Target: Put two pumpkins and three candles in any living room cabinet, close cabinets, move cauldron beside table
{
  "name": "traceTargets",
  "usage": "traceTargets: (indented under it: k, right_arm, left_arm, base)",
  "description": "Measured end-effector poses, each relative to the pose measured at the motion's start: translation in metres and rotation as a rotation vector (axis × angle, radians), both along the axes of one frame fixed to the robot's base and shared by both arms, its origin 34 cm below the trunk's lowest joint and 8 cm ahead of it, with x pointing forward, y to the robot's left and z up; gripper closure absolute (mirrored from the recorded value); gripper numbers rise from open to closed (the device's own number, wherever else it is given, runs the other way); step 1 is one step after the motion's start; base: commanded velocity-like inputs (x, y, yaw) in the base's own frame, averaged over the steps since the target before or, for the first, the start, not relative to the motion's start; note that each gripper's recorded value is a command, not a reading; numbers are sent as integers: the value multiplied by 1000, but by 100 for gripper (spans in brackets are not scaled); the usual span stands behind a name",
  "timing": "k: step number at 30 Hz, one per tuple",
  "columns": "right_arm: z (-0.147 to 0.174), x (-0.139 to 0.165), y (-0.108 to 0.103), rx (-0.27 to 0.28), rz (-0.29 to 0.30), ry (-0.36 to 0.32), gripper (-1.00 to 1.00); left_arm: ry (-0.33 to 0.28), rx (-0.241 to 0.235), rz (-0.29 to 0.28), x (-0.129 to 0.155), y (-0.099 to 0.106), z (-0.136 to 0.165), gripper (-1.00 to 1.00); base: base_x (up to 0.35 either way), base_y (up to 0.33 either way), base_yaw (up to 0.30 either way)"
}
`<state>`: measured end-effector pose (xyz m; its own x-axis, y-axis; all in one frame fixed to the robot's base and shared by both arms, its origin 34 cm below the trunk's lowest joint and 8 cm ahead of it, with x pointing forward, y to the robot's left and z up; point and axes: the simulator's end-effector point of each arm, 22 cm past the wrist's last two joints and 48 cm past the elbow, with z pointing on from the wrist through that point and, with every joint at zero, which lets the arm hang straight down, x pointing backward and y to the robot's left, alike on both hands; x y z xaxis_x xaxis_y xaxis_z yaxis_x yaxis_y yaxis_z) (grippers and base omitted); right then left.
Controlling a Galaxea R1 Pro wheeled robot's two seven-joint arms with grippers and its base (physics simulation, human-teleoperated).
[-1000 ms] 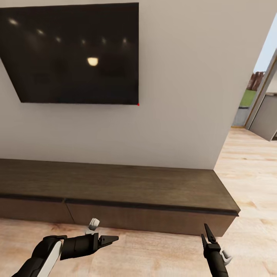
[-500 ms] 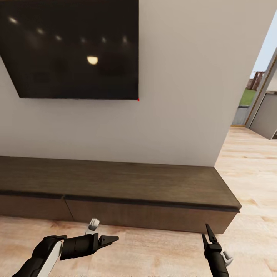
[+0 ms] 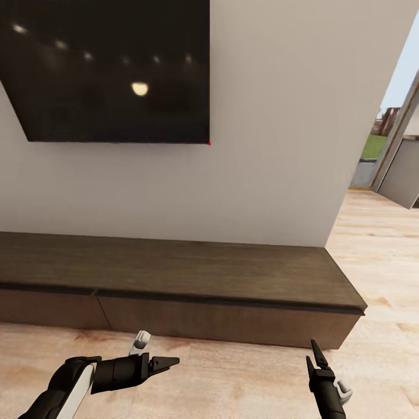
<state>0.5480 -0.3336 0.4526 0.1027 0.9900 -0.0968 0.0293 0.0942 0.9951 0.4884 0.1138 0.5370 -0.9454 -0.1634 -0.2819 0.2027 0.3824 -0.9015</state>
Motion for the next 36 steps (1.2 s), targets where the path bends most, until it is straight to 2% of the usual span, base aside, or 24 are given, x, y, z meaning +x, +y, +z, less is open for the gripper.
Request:
traceTargets:
  k: [12, 23, 32, 36]
  right_arm:
    - [-27, -7, 0, -4, -2, 1, -100]
    - [-29, -8, -1, -7, -5, 7, -100]
    - [-56, -22, 2, 10, -11, 99, -100]
    - [-59, -23, 2, 11, -12, 112, -100]
  left_arm:
    - [0, 0, 0, -7, 0, -27, -100]
    - [0, -8, 0, -7, -1, -25, -100]
    - [2, -3, -6, -8, -2, -27, -100]
    - [2, -3, -6, -9, -2, -27, -100]
  base:
    - [0, 0, 0]
    - [15, 0, 0]
    - [155, 0, 0]
    - [216, 0, 0]
